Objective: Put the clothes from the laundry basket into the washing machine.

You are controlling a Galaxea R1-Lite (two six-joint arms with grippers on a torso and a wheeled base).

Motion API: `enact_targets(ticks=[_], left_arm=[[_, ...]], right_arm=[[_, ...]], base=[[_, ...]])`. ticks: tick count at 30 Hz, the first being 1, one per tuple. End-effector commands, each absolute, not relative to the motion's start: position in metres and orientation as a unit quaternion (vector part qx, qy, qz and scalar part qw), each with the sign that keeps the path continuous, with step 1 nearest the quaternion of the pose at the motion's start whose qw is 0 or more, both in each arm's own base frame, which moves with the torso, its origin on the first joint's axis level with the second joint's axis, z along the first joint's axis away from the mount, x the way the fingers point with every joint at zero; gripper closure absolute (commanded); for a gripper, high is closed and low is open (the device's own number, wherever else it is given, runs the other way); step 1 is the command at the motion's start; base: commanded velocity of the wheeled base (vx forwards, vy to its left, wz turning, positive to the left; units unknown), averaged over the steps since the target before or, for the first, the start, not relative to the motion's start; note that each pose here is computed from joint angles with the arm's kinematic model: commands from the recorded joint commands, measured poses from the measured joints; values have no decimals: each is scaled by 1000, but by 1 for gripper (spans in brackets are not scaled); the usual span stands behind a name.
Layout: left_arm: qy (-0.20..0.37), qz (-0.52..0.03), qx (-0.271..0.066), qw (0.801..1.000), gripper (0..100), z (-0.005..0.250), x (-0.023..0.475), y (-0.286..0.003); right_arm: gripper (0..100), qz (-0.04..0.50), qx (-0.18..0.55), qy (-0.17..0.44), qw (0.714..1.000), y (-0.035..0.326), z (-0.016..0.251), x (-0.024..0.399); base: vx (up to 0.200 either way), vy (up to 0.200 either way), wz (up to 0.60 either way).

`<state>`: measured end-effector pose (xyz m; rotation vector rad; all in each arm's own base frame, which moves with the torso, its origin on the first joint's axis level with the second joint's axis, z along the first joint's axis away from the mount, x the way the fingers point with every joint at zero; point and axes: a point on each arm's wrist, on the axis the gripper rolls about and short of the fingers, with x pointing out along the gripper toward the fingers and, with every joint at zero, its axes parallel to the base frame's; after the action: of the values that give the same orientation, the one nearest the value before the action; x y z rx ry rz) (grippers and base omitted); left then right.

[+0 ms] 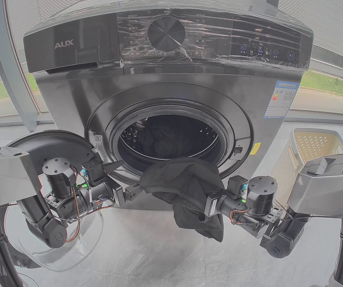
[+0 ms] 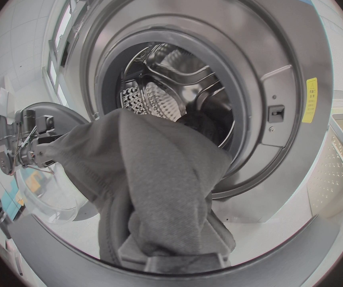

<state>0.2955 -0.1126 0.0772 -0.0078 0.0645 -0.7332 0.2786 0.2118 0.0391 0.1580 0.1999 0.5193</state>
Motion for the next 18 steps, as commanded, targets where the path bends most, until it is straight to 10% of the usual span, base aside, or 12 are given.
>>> enact_targets(ticks=[1,18], left_arm=[[31,-364,-2,931,0,78,292,-114],[54,-399,20,915,0,67,276,-121]], right_arm=[[100,231,84,88,965,200,45,290],[100,185,95,69,976,169,56,307]], base=[[0,0,0],[0,0,0]])
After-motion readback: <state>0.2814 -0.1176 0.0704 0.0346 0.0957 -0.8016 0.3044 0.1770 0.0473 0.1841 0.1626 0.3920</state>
